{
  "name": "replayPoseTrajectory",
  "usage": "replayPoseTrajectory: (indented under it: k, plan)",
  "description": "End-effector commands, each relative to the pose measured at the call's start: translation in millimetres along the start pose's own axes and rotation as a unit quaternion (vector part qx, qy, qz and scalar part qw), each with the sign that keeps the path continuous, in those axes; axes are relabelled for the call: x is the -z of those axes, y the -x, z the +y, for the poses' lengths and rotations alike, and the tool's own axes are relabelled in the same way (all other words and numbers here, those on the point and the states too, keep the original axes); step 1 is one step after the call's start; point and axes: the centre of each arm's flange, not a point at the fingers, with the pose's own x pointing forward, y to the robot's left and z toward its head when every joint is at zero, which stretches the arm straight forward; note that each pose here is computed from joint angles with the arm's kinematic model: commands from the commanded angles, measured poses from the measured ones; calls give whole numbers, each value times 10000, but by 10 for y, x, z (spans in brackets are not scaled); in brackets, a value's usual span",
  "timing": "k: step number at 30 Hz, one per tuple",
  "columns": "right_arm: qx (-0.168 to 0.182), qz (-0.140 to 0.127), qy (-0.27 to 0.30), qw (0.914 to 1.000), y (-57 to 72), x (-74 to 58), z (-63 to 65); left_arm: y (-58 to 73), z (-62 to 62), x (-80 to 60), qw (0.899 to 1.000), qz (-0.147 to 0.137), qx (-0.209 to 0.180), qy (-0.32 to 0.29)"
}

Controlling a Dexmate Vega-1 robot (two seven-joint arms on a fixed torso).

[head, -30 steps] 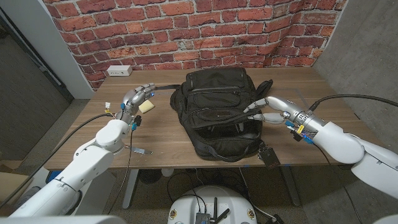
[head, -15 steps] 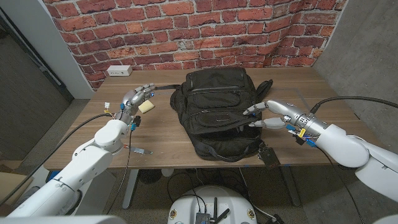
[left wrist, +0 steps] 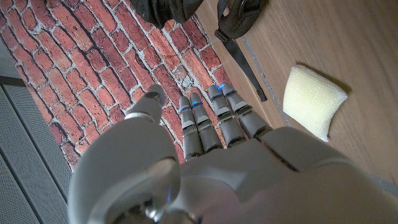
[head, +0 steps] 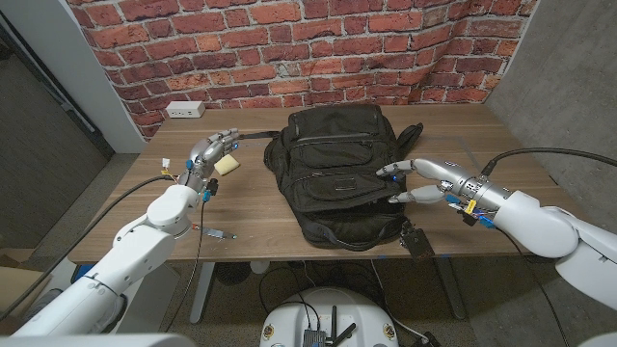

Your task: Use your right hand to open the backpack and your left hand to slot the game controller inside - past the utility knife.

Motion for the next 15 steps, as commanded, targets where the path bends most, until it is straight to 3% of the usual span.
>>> replayPoseTrajectory:
  k: [1,15]
  plan:
    - [-363,47,105,9993,-13,60,-70,-42,5,19,9999,-17,-123,12]
    - [-901,138,-1,9958,-19,184,-172,-109,42,50,9995,-21,-303,57]
